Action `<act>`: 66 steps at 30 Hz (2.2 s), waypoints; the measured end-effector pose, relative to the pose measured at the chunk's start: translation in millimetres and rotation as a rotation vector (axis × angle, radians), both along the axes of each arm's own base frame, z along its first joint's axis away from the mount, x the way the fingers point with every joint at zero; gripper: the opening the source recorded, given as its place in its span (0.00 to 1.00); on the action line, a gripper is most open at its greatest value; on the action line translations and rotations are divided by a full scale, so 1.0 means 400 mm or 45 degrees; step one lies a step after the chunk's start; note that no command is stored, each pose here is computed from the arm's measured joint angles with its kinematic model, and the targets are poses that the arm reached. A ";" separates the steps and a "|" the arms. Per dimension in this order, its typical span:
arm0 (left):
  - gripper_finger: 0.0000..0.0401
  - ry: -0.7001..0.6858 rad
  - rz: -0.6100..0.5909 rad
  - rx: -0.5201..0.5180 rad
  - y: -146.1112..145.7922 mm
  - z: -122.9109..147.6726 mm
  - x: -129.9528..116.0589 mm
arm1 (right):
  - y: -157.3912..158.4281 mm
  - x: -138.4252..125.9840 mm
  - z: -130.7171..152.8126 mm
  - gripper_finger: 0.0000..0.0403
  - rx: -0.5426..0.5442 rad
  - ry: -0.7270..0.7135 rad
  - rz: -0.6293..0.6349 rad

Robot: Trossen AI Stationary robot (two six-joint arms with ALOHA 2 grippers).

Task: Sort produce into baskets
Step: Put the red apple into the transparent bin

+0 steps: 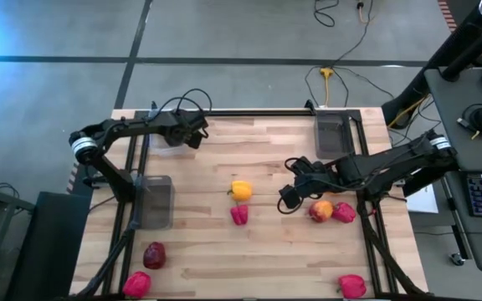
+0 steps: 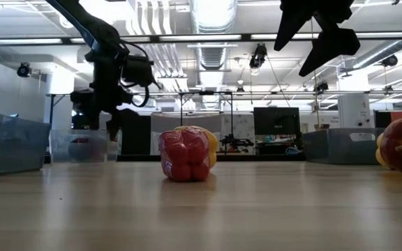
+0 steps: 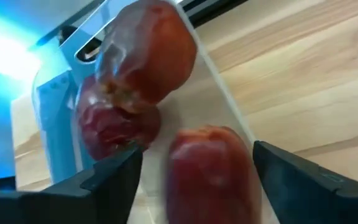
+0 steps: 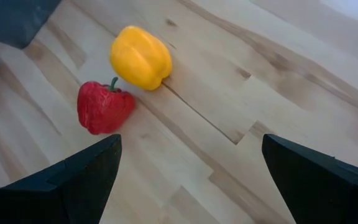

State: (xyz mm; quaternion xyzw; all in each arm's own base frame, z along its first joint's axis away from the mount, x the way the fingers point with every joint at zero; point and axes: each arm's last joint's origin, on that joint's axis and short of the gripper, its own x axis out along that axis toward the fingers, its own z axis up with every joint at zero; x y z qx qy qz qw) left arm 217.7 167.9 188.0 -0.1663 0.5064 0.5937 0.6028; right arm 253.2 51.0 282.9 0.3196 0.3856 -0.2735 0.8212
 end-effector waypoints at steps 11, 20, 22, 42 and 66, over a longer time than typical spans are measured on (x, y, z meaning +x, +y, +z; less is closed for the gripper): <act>0.81 -0.075 -0.187 -0.079 -0.026 0.152 0.029 | 0.001 0.003 -0.002 0.94 -0.036 0.012 0.053; 0.73 -0.477 -0.619 -0.388 -0.257 0.264 0.060 | -0.028 0.013 -0.006 0.94 -0.145 0.055 0.137; 0.73 -0.479 -0.670 -0.436 -0.322 0.259 0.059 | -0.040 0.016 -0.005 0.94 -0.169 0.059 0.149; 0.73 -0.601 -0.300 -0.955 -0.852 0.238 -0.123 | -0.015 0.035 0.032 0.94 -0.377 -0.047 0.232; 0.87 -0.307 0.138 -0.884 -0.961 -0.024 -0.199 | 0.009 0.024 -0.008 0.94 -0.167 0.084 0.106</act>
